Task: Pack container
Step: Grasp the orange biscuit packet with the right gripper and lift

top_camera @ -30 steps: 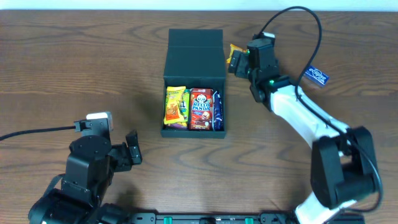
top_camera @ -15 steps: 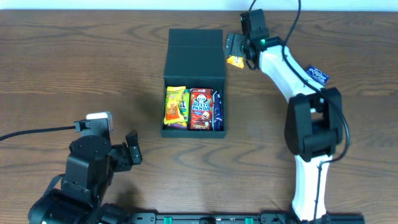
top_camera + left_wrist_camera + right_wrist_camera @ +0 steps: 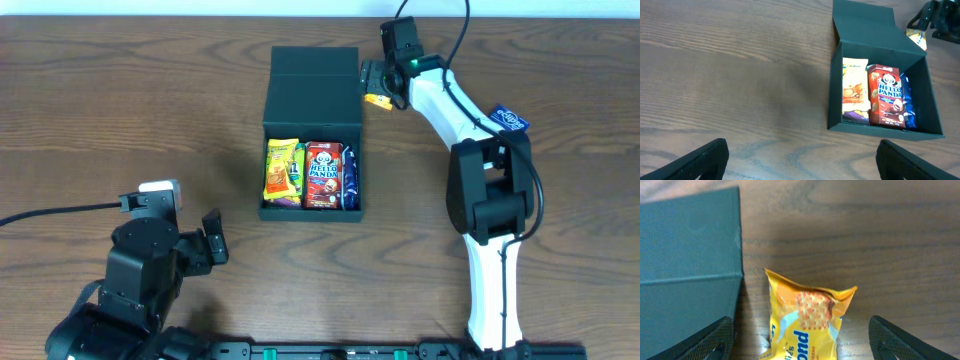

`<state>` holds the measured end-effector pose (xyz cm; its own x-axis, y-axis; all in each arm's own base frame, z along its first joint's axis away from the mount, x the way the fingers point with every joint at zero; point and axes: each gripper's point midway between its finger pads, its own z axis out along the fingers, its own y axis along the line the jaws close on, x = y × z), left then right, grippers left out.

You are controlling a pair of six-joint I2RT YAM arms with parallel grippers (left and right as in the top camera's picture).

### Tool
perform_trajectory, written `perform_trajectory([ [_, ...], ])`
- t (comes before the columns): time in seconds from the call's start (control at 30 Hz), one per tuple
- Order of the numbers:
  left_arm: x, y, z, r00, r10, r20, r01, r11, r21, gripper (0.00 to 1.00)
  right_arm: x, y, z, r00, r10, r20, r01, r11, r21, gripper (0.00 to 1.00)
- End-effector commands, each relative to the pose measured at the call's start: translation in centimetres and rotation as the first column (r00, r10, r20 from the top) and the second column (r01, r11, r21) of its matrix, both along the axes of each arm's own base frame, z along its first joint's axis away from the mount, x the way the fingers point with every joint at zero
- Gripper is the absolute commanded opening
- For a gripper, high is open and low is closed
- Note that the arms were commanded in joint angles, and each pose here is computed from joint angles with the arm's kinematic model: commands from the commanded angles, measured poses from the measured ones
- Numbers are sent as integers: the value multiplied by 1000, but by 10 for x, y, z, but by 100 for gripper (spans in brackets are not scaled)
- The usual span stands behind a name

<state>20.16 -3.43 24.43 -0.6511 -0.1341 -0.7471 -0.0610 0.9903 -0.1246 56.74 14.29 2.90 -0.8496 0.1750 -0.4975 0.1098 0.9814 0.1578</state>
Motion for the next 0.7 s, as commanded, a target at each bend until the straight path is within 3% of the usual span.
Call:
perform_trajectory([
  [0.0,1,4,9,1000,13,26,-13,1000,8,95,3,-8,-13,1000,-20,-22,20,1000,5,84],
  [0.2,1,4,9,1000,13,26,-13,1000,8,95,3,-9,-16,999,-21,-27,21,1000,3,70],
  [0.67,1,4,9,1000,13,26,-13,1000,8,95,4,-9,-16,1000,-21,-23,21,1000,11,58],
])
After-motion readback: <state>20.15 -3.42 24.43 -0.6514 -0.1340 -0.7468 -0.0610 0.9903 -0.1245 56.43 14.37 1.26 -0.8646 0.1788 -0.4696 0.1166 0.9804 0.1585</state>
